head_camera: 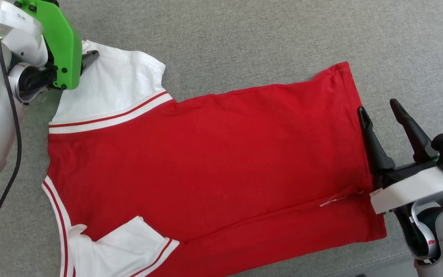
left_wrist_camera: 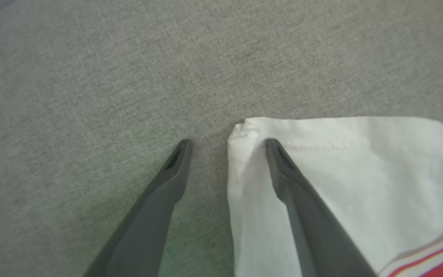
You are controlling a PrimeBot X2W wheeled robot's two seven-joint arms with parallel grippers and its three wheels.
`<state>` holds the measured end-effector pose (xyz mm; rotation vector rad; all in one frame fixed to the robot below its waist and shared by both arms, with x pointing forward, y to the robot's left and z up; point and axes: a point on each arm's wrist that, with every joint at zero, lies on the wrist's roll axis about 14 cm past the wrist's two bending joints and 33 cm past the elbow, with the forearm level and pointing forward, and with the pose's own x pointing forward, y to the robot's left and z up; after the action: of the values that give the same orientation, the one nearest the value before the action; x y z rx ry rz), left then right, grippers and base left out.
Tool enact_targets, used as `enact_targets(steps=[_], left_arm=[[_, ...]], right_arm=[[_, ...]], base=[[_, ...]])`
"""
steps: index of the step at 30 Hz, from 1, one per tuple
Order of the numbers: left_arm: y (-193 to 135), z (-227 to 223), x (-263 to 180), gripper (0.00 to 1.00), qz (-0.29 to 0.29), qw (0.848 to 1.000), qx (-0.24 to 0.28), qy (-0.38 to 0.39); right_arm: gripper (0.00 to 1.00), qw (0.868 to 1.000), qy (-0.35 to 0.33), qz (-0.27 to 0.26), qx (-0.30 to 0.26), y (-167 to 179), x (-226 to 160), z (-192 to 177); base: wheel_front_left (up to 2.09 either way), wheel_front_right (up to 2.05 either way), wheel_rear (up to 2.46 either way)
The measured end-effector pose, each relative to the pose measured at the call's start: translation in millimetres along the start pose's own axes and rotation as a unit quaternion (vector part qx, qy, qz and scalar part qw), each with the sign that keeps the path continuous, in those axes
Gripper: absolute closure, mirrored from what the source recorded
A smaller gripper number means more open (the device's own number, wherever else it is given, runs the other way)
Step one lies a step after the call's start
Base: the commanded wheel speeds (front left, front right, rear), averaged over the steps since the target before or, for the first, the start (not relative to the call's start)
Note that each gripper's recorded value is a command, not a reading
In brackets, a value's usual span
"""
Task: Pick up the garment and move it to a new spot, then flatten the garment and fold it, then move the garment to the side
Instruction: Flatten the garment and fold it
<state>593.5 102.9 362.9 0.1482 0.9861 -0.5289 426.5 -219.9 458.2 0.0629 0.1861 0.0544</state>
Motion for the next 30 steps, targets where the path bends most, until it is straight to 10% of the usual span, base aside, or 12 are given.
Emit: enact_targets(steps=[1, 2, 3, 30], left_arm=[[-0.3, -0.2, 0.9, 0.02, -0.002, 1.0, -0.005, 0.004], [-1.7, -0.1, 1.2, 0.65, -0.006, 1.0, -0.014, 0.008], [-4.8, 0.1, 1.1, 1.0, -0.014, 1.0, -0.024, 0.011], [-28.6, 14.0, -107.0, 1.0, -0.03, 0.979, -0.053, -0.192]], right_arm=[[0.0, 1.0, 0.001, -0.001, 0.0, -0.4, 0.0, -0.8], [0.0, 1.0, 0.002, -0.001, 0.0, -0.6, 0.2, -1.3], [0.0, 1.0, 0.002, -0.001, 0.0, -0.6, 0.7, -1.2], [0.0, 0.977, 0.183, 0.069, -0.081, 1.8, 6.1, -14.7]], base=[[0.0, 0.0, 0.0], [0.0, 0.0, 0.0], [0.0, 0.0, 0.0], [0.0, 0.0, 0.0]])
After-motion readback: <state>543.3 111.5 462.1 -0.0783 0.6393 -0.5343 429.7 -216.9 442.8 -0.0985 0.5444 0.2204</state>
